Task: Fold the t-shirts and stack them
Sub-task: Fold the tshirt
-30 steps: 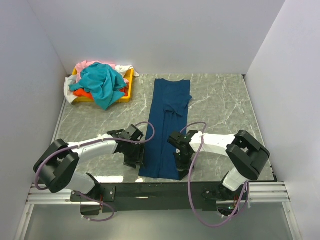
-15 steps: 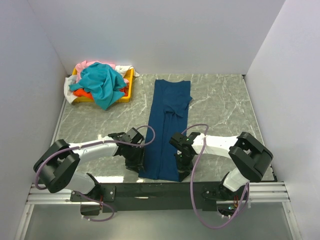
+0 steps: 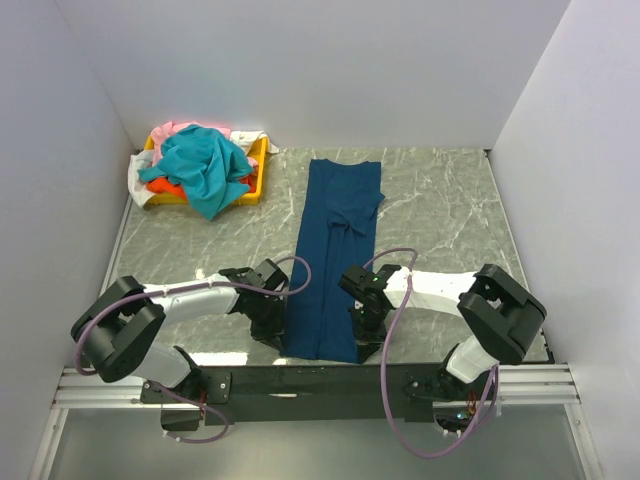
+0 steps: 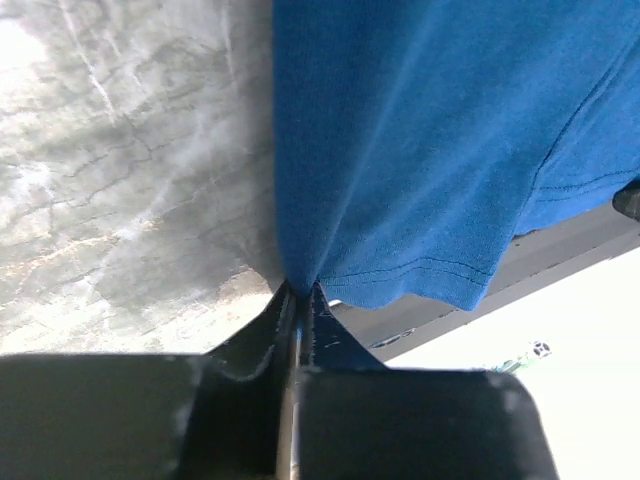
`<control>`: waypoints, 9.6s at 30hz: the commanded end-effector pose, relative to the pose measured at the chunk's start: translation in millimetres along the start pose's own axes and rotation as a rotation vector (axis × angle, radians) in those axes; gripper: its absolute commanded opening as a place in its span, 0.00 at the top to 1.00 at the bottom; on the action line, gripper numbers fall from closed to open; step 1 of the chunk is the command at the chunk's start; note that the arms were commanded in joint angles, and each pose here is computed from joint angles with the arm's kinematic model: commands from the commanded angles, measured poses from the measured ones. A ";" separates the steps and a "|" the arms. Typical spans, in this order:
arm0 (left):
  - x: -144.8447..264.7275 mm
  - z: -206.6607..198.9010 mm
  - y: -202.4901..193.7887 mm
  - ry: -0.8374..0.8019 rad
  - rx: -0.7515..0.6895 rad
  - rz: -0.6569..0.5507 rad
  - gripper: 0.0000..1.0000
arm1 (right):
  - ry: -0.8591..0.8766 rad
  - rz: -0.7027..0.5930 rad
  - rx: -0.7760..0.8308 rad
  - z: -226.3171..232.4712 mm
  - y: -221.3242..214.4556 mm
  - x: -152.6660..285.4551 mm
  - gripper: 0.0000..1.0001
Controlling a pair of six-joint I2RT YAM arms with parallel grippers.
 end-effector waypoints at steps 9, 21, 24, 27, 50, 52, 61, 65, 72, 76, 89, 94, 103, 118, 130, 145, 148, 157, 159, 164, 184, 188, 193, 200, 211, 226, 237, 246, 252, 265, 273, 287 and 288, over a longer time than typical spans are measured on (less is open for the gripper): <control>18.6 -4.0 24.9 0.085 -0.053 -0.155 1.00 | -0.080 -0.079 0.014 -6.0 6.9 18.8 1.00; 41.4 -37.7 53.5 0.071 -0.106 -0.234 1.00 | -0.125 -0.152 -0.001 -11.1 26.7 49.8 1.00; 48.8 -44.7 62.8 0.047 -0.102 -0.252 1.00 | -0.129 -0.177 -0.007 -13.1 35.9 58.0 1.00; 57.6 -49.8 75.0 0.019 -0.088 -0.273 1.00 | -0.128 -0.200 -0.023 -16.4 45.6 66.4 1.00; 79.6 -99.1 231.8 -0.166 -0.055 -0.378 1.00 | -0.177 -0.376 -0.092 -60.9 172.8 125.8 1.00; 81.1 -104.0 248.3 -0.174 -0.054 -0.391 1.00 | -0.176 -0.388 -0.102 -65.8 185.2 129.9 1.00; 85.2 -110.0 306.1 -0.251 -0.016 -0.405 1.00 | -0.188 -0.424 -0.142 -87.5 237.0 148.5 1.00; 81.7 -114.2 325.1 -0.273 -0.031 -0.398 1.00 | -0.195 -0.408 -0.147 -93.5 254.3 145.2 1.00; 76.5 -122.6 343.3 -0.331 -0.058 -0.385 1.00 | -0.201 -0.409 -0.155 -100.5 267.5 150.5 1.00; 80.4 -129.2 347.1 -0.360 -0.070 -0.391 1.00 | -0.206 -0.410 -0.167 -105.6 262.0 152.1 1.00; 84.4 -116.7 357.8 -0.321 0.072 -0.446 0.38 | -0.175 -0.436 -0.142 -110.0 297.4 163.4 0.79; 105.3 -114.4 349.5 -0.321 0.082 -0.534 0.23 | -0.174 -0.508 -0.140 -103.4 297.2 194.0 0.64; 99.3 -112.1 295.0 -0.332 0.021 -0.524 0.26 | -0.020 -0.545 -0.050 -48.6 269.1 189.0 0.64; 77.5 -151.1 233.2 -0.456 -0.122 -0.509 0.28 | 0.075 -0.470 -0.014 -16.2 289.7 132.1 0.66; 15.1 -135.0 214.6 -0.481 -0.153 -0.393 0.27 | 0.010 -0.473 -0.039 -30.6 307.7 111.8 0.67; -32.2 -87.3 198.0 -0.320 -0.113 -0.315 0.28 | -0.107 -0.502 -0.055 -46.9 339.6 113.7 0.67; -34.3 -83.0 197.5 -0.296 -0.111 -0.316 0.28 | -0.116 -0.527 -0.068 -47.8 347.1 119.7 0.67; -39.3 -72.6 187.3 -0.244 -0.107 -0.288 0.28 | -0.157 -0.684 -0.132 -63.5 387.9 162.3 0.67; -39.5 -72.1 185.6 -0.236 -0.112 -0.286 0.28 | -0.142 -0.705 -0.150 -66.3 396.7 169.5 0.67; -36.3 -76.8 185.1 -0.230 -0.137 -0.295 0.28 | -0.059 -0.838 -0.180 -67.4 411.5 221.8 0.66; 47.3 -131.9 202.8 -0.301 -0.189 -0.476 0.26 | 0.016 -0.629 -0.140 -68.3 256.5 176.3 0.65; 56.2 -130.3 205.2 -0.284 -0.167 -0.510 0.25 | 0.027 -0.582 -0.149 -67.7 236.0 152.8 0.65; 54.2 -118.9 205.1 -0.260 -0.134 -0.513 0.25 | 0.082 -0.528 -0.174 -66.8 216.7 125.5 0.65; 59.9 -92.1 215.5 -0.244 -0.018 -0.523 0.25 | 0.130 -0.501 -0.193 -63.7 211.0 108.3 0.65; 54.8 -79.5 217.4 -0.226 0.014 -0.511 0.25 | 0.088 -0.489 -0.214 -68.9 209.7 108.6 0.65; 49.8 -78.7 222.6 -0.219 0.017 -0.494 0.25 | 0.017 -0.403 -0.232 -81.1 191.3 91.3 0.65; 50.4 -77.1 219.8 -0.221 0.022 -0.494 0.25 | -0.024 -0.336 -0.244 -90.0 186.1 70.1 0.62; 45.4 -74.7 220.9 -0.210 0.031 -0.485 0.25 | -0.021 -0.283 -0.231 -88.0 182.6 53.1 0.63; 38.9 -67.5 222.9 -0.163 0.050 -0.474 0.30 | -0.028 -0.262 -0.231 -89.3 180.0 47.2 0.77; 23.9 -75.4 215.1 -0.190 0.036 -0.407 0.49 | -0.030 -0.260 -0.235 -90.2 179.3 46.5 0.85; 10.1 -72.9 211.6 -0.179 0.036 -0.366 0.62 | -0.030 -0.262 -0.236 -90.3 178.3 46.4 0.86; 3.0 -71.7 207.5 -0.188 0.041 -0.343 1.00 | -0.032 -0.276 -0.236 -89.7 177.0 51.6 1.00; 3.4 -69.7 207.1 -0.176 0.043 -0.345 1.00 | -0.032 -0.275 -0.238 -89.7 176.7 51.6 1.00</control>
Point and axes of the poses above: each gripper's point midway between its finger pads, its own x axis back along the fingers, its own z axis along the line the jaws close on, y = z × x, the point moved 2 cm from there along x, back along the fingers, and after that the axes turned 11 degrees about x, right-handed, at the moved point
